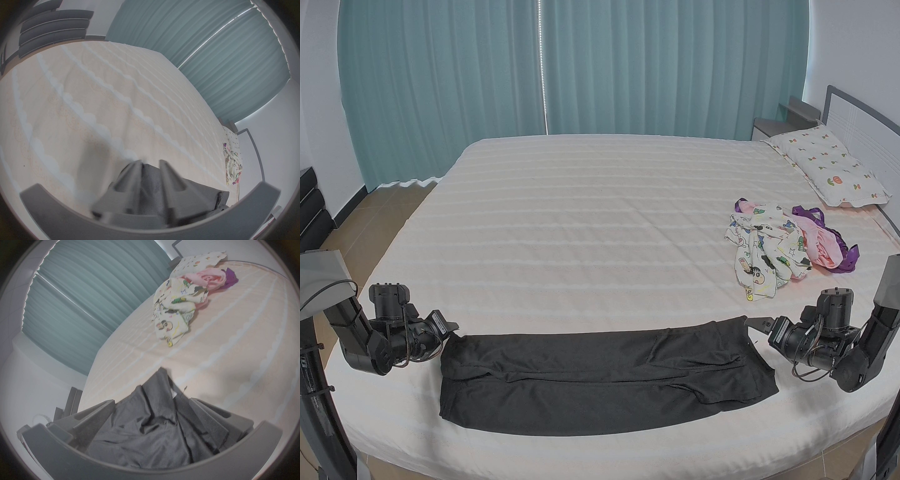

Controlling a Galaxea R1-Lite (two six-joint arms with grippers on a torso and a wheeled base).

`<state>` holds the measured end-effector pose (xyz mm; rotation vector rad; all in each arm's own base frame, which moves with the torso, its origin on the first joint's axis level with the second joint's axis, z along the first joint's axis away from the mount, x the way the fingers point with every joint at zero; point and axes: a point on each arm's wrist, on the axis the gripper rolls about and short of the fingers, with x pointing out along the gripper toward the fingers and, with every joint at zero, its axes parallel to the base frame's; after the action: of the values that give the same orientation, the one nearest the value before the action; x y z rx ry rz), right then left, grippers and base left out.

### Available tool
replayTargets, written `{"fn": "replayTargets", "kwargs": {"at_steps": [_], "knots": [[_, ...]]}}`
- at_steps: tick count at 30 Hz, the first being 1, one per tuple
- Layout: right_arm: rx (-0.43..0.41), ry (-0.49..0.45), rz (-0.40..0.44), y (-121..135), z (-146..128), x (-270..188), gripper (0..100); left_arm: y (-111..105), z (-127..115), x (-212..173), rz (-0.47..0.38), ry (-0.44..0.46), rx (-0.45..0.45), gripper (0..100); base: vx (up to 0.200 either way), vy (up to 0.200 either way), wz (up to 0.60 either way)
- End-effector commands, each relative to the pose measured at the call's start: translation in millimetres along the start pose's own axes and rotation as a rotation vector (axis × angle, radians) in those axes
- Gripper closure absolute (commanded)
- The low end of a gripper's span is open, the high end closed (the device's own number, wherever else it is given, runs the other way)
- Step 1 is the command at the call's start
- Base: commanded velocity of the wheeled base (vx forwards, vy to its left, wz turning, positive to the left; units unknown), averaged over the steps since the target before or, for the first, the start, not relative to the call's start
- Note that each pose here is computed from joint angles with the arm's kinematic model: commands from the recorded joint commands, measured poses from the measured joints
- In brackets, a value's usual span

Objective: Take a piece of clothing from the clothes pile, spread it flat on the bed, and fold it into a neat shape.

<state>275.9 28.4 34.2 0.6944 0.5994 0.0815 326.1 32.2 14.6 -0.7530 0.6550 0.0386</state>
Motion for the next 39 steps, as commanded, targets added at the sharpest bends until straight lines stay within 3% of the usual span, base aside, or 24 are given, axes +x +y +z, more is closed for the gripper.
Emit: {"fn": "replayTargets", "kwargs": {"at_steps": [1,17,26,27,39], "knots": [[0.006,-0.020,-0.002,-2.3,8.1,8.4,0,2.9,-2.2,1.6,0.009,0.009,-0.006,100,0.000,0.000,0.00],[0.020,0.014,-0.019,-14.4,7.6,56.9,0,7.3,6.7,-1.1,0.018,-0.030,-0.053,100,0.000,0.000,0.00],[0.072,0.015,0.007,-8.6,10.3,70.1,0,8.6,6.6,0.3,0.021,-0.029,-0.054,100,0.000,0.000,0.00],[0.073,0.013,0.008,-8.4,10.9,71.3,100,8.6,6.6,0.3,0.021,-0.029,-0.054,100,0.000,0.000,0.00],[0.070,-0.040,0.036,-1.9,22.0,71.8,100,11.4,9.7,-0.2,0.026,-0.039,-0.060,100,0.000,0.000,0.00]]}}
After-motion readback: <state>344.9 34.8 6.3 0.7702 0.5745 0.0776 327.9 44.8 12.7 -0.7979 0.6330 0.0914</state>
